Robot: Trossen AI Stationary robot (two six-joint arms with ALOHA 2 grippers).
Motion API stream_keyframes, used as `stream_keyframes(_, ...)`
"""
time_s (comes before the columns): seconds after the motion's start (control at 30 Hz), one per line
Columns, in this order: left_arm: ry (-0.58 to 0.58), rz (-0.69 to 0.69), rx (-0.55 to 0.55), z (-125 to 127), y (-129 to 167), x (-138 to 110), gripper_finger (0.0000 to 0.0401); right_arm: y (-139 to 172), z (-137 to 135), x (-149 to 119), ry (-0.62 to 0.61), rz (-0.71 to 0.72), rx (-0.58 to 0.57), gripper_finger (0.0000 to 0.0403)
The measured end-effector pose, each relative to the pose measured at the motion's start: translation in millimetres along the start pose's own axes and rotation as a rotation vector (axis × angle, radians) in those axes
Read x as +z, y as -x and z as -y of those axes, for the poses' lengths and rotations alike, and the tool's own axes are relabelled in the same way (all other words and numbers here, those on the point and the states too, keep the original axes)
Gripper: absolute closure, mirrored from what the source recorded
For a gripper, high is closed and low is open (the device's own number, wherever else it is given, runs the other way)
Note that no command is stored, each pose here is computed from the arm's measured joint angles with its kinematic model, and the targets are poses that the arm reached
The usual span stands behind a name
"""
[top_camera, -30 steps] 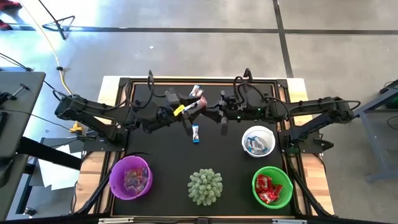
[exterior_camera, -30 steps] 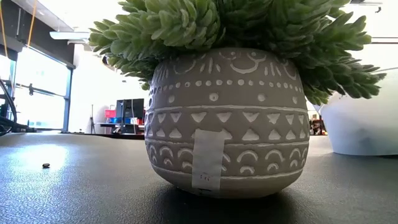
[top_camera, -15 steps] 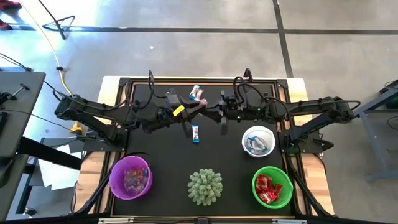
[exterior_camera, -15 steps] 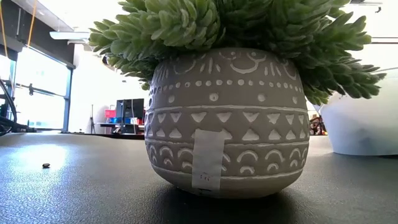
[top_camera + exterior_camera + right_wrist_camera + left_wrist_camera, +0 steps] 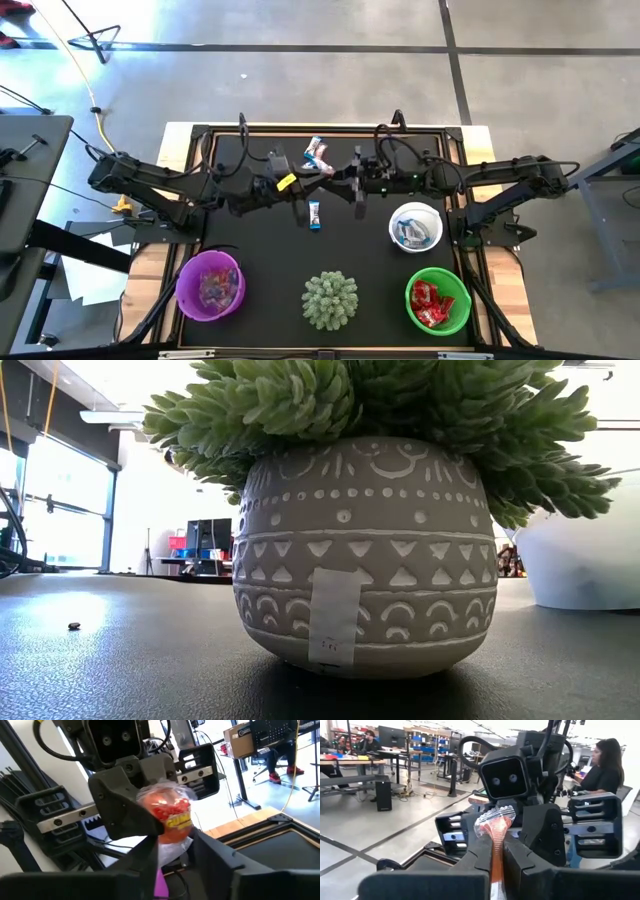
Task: Sort candy
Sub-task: Put the transparent candy wrapper into the purple bucket
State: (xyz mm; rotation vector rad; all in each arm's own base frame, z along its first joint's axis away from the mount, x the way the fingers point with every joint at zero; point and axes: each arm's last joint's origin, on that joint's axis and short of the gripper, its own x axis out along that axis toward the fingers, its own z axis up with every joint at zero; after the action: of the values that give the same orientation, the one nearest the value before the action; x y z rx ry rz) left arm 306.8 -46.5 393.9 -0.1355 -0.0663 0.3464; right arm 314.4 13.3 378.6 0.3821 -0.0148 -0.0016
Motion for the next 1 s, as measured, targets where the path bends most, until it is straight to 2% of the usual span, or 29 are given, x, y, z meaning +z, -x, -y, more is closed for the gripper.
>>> stream_keyframes(0.27,0.006,0.006,-0.01,0.9,11.5,7.8,0.0396,0.2,2.3,-5.4,0.009,-0.06,-0.024,0.0208)
stream_keyframes(0.47,-0.021,-0.063,0.006,-6.4,41.2,19.8,0.0397,1.5,4.6,-11.1,-0.041,-0.122,-0.053,0.0184)
stream_keyframes(0.53,0.016,-0.103,-0.026,-8.4,56.3,24.0,0.0397,2.2,5.5,-13.3,-0.063,-0.147,-0.065,0.0183)
stream_keyframes(0.63,0.116,-0.243,-0.131,-12.4,82.2,23.6,0.0397,3.0,6.9,-16.9,-0.102,-0.184,-0.081,0.0183)
stream_keyframes(0.8,0.403,-0.546,-0.36,-17.1,121.2,22.2,0.0397,4.5,7.9,-23.0,-0.186,-0.26,-0.076,0.0183)
stream_keyframes(1.0,0.603,-1.036,-0.435,-13.7,153.4,2.8,0.0396,6.3,9.6,-28.4,-0.271,-0.319,-0.102,0.0183)
